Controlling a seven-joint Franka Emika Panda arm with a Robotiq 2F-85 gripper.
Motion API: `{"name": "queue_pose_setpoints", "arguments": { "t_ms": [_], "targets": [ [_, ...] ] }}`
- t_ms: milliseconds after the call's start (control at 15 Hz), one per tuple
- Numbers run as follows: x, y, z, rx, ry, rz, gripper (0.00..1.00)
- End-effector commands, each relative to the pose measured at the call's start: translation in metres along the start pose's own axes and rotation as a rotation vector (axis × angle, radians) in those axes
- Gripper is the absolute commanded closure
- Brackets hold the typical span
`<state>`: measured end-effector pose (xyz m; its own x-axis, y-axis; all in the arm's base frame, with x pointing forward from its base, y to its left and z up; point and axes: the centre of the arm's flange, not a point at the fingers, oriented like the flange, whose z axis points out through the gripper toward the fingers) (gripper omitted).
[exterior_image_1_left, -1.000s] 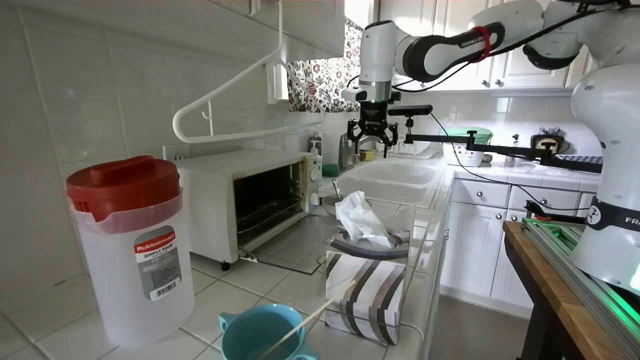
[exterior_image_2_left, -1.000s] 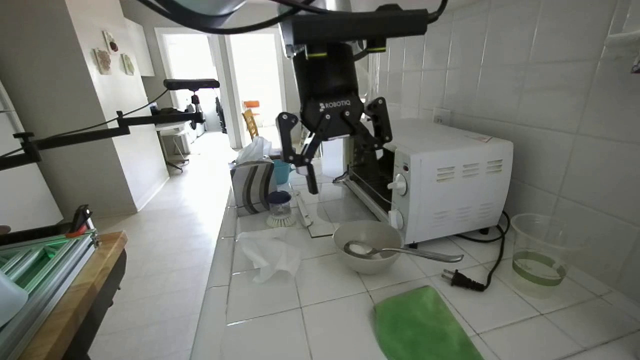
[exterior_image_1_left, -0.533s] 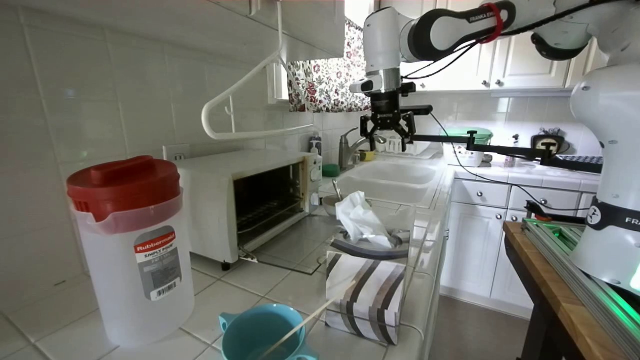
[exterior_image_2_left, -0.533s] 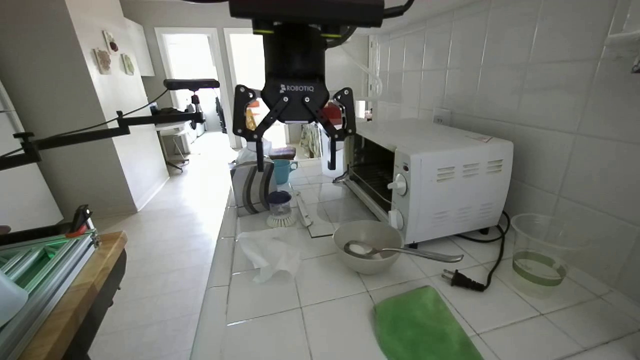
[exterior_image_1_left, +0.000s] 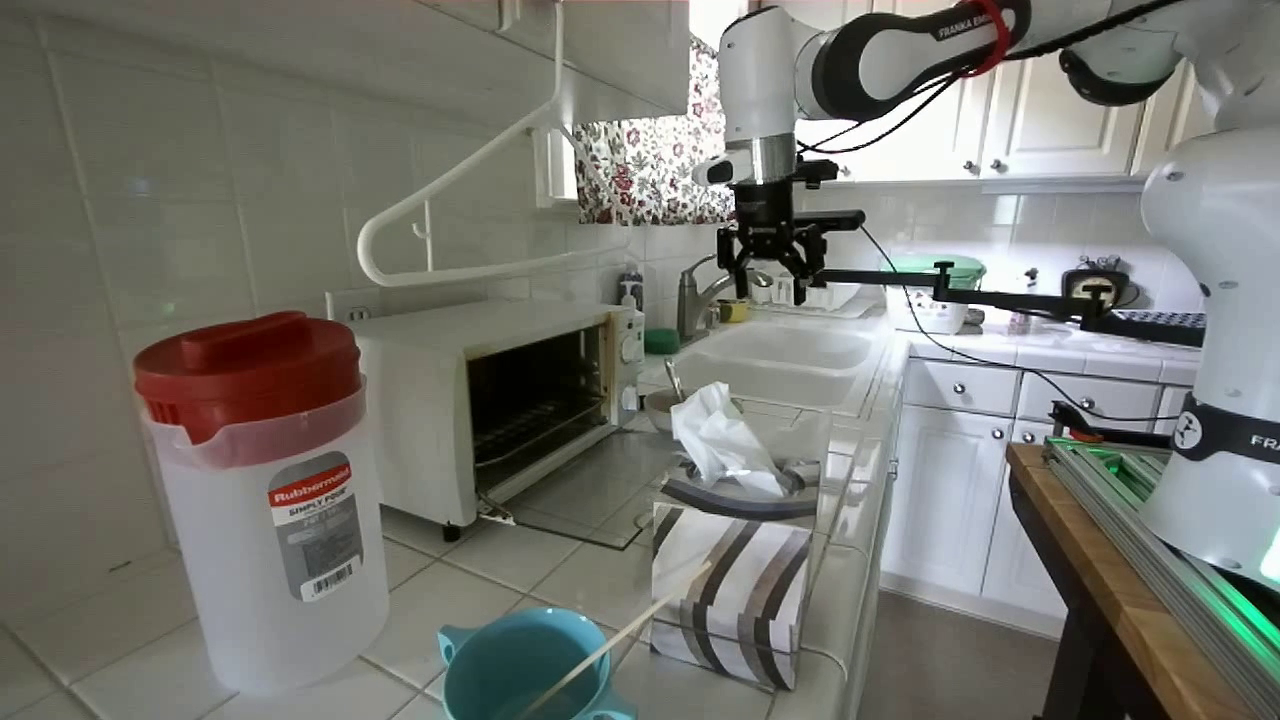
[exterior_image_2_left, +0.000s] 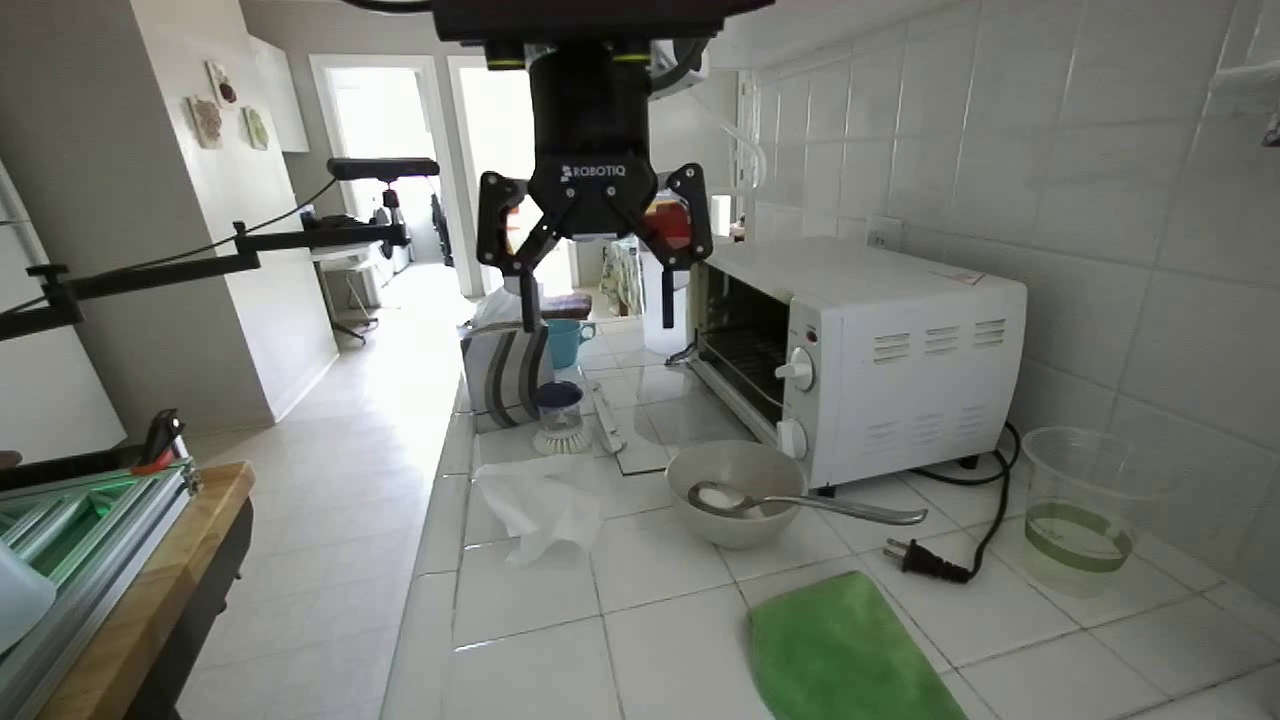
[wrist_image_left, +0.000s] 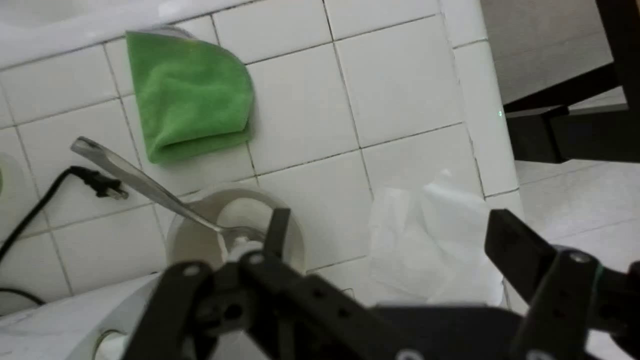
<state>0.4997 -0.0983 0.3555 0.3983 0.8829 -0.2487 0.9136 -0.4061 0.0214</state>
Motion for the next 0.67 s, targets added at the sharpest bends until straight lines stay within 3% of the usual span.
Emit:
{"name": "queue_pose_setpoints", "arguments": {
  "t_ms": [0,267,600],
  "targets": [
    [0.029,-0.005,-0.008,0.016,-0.059,0.183,0.00],
    [0.046,-0.013,-0.011,0.039,-0.074,0.372,0.00],
    [0.045,-0.019,-0.012,0.141,-0.049,0.611,0.00]
  ]
}}
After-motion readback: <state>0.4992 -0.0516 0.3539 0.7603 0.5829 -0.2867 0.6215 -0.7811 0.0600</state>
